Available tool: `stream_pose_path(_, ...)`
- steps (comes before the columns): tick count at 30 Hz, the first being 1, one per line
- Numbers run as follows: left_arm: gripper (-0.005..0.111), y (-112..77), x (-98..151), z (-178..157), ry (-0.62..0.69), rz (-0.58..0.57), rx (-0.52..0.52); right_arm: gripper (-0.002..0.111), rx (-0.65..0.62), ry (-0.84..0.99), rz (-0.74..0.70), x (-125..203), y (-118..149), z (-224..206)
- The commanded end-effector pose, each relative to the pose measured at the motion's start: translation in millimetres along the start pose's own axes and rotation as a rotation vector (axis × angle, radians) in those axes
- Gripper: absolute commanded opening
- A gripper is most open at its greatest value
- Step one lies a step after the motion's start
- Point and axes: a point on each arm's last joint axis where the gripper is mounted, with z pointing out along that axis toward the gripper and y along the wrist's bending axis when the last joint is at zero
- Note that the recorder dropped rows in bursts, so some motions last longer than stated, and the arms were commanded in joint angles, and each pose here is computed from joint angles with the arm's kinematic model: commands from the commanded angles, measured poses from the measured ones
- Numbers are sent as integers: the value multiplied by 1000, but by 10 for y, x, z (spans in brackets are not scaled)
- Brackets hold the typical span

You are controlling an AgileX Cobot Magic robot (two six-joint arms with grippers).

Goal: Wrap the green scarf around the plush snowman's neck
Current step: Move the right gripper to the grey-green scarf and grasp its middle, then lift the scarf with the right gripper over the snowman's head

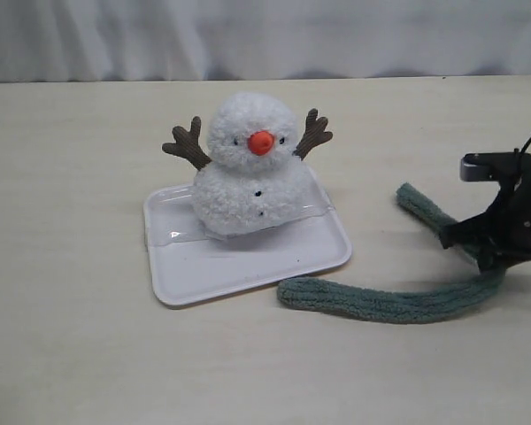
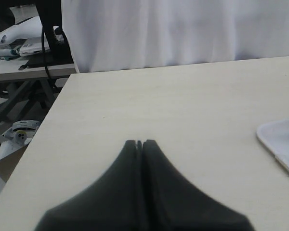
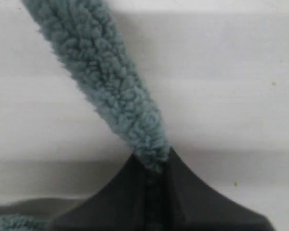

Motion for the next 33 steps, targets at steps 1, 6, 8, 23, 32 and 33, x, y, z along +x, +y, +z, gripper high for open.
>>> stream_pose_path(1,0,-3,3,2,-6,4,4,4,31,-190,-115,-72,50,-664)
stream_pose_path(6,0,-3,3,2,-6,4,4,4,118,-596,-628,143,669,-1859)
stream_pose_path(8,0,-3,3,2,-6,4,4,4,196,-723,-802,254,878,-2222)
stream_pose_path(23,0,-3,3,2,-6,4,4,4,484,-1075,-1606,14,2438,-2379)
stream_pose_path(32,0,-3,3,2,-6,2,5,4,718,-899,-1702,-211,2492,-2130)
stream_pose_path(33,0,-3,3,2,-6,2,5,4,749,-850,-1684,-191,2395,-2190)
